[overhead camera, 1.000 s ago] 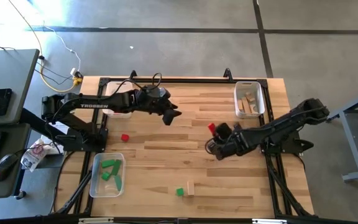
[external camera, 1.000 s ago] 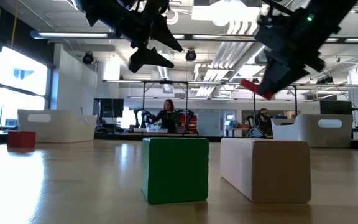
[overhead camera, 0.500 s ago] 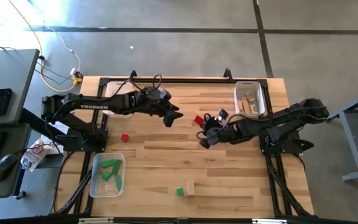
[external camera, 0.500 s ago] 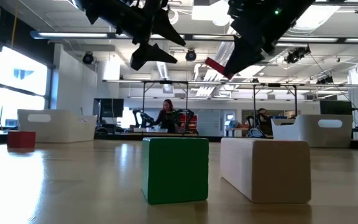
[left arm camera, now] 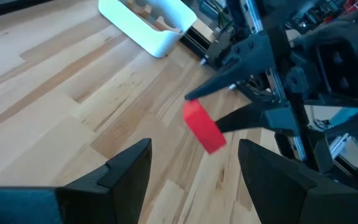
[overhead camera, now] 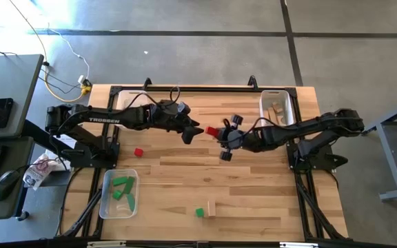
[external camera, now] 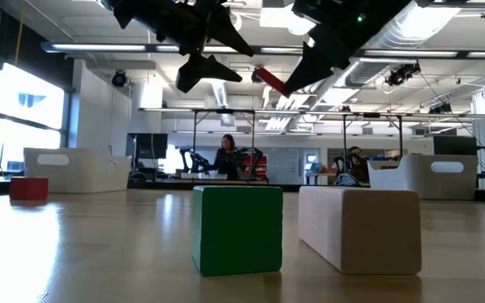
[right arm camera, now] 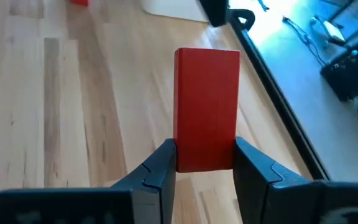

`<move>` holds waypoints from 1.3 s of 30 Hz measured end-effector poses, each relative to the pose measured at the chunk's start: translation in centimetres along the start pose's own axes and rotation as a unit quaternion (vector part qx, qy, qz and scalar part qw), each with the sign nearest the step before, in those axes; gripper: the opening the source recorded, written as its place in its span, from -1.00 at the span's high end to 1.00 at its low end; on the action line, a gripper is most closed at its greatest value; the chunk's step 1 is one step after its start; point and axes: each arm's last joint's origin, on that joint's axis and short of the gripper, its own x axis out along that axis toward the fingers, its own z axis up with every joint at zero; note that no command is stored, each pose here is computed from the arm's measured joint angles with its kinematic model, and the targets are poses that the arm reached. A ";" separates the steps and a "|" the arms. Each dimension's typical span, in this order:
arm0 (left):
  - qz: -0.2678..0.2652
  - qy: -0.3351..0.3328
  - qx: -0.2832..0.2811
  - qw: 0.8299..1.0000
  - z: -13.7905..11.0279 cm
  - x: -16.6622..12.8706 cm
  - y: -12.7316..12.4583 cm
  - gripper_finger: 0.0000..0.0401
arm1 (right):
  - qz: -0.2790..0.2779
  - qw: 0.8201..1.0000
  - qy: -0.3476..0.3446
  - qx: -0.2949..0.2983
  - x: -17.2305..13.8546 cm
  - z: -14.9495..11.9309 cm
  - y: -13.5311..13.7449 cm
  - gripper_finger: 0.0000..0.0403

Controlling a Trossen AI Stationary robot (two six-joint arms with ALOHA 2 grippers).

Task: Sort & place blocks by color
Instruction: Put the red block into the white bin

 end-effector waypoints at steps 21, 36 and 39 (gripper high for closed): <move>0.008 -0.036 -0.054 0.998 0.0 0.0 -0.9 -0.13 | -0.007 0.985 -0.069 -0.159 0.3 1.5 -0.7 0.51; -0.001 -0.077 -0.052 0.996 1.1 -0.1 -0.5 -0.13 | -0.050 0.981 -0.097 -0.160 -0.2 3.9 -2.1 0.51; 0.001 -0.076 -0.047 0.996 1.1 -0.1 -0.5 -0.11 | -0.054 0.981 -0.096 -0.158 -0.2 4.0 -2.3 0.51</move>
